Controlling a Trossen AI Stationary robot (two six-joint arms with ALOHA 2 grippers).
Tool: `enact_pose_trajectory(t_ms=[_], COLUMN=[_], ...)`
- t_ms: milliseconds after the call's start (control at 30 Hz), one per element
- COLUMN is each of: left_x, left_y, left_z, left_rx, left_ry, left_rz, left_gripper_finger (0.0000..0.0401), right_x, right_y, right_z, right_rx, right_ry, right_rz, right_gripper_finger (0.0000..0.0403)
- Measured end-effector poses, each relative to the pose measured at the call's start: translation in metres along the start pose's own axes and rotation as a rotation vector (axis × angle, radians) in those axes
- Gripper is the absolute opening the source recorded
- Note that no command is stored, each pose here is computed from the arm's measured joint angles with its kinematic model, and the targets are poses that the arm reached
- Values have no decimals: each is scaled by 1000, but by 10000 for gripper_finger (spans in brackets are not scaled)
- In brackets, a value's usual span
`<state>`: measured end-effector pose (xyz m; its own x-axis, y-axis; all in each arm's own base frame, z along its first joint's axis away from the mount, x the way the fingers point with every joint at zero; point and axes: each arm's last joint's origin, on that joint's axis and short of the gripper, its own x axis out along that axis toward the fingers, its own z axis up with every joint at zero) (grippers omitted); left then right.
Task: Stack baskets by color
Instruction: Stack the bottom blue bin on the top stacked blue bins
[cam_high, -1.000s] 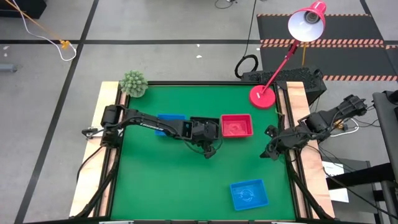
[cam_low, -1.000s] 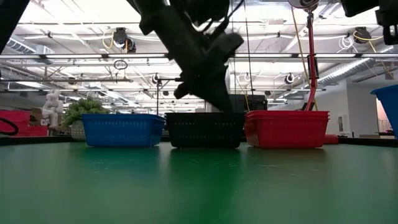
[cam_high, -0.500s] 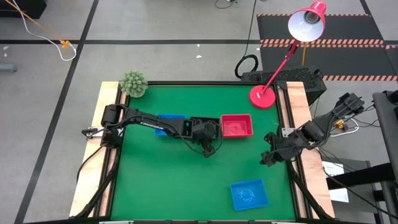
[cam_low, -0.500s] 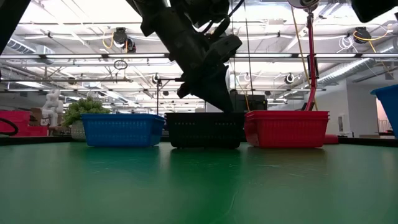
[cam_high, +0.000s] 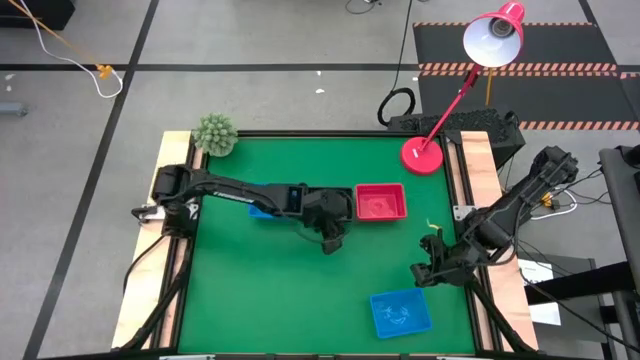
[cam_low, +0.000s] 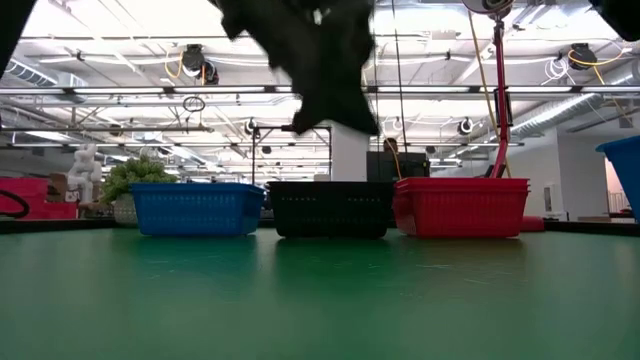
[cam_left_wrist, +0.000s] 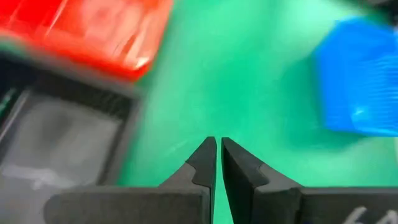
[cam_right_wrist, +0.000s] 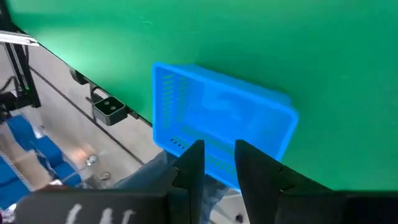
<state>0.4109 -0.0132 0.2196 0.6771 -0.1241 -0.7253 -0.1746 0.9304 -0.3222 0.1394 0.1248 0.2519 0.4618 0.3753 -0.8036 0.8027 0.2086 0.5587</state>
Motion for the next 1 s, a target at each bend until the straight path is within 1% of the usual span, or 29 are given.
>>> enact_pose_trajectory(t_ms=[100,167,233,333,433,567,667,733,800,900,1000], left_x=[-22,-35,-48,-63,-73,-85,-91,-97,-101,-105,-107], left_y=[-21,-32,-42,-51,-57,-65,-73,-78,-83,-89,-95], left_z=[2,0,-4,-13,-27,-45,-52,-61,-63,-72,-75], left_rx=[70,102,117,109,103,102,102,115,117,112,92], left_ry=[-32,-29,-10,50,157,278,300,336,319,350,324], left_rz=[-49,-67,-79,-77,-47,-5,14,50,54,94,112], left_gripper_finger=[26,26,26,26,26,26,26,26,26,26,26], right_x=[5,7,9,14,23,36,44,49,52,52,47], right_y=[1,2,1,-1,-3,-2,0,2,3,6,9], right_z=[-7,-13,-19,-29,-38,-48,-51,-53,-54,-55,-57], right_rx=[47,75,103,156,192,196,193,192,193,194,185], right_ry=[22,41,57,78,89,111,119,121,125,139,123], right_rz=[6,9,2,-19,-49,-51,-42,-36,-30,-11,-35], right_gripper_finger=[84,84,84,84,84,89,101,111,121,133,137])
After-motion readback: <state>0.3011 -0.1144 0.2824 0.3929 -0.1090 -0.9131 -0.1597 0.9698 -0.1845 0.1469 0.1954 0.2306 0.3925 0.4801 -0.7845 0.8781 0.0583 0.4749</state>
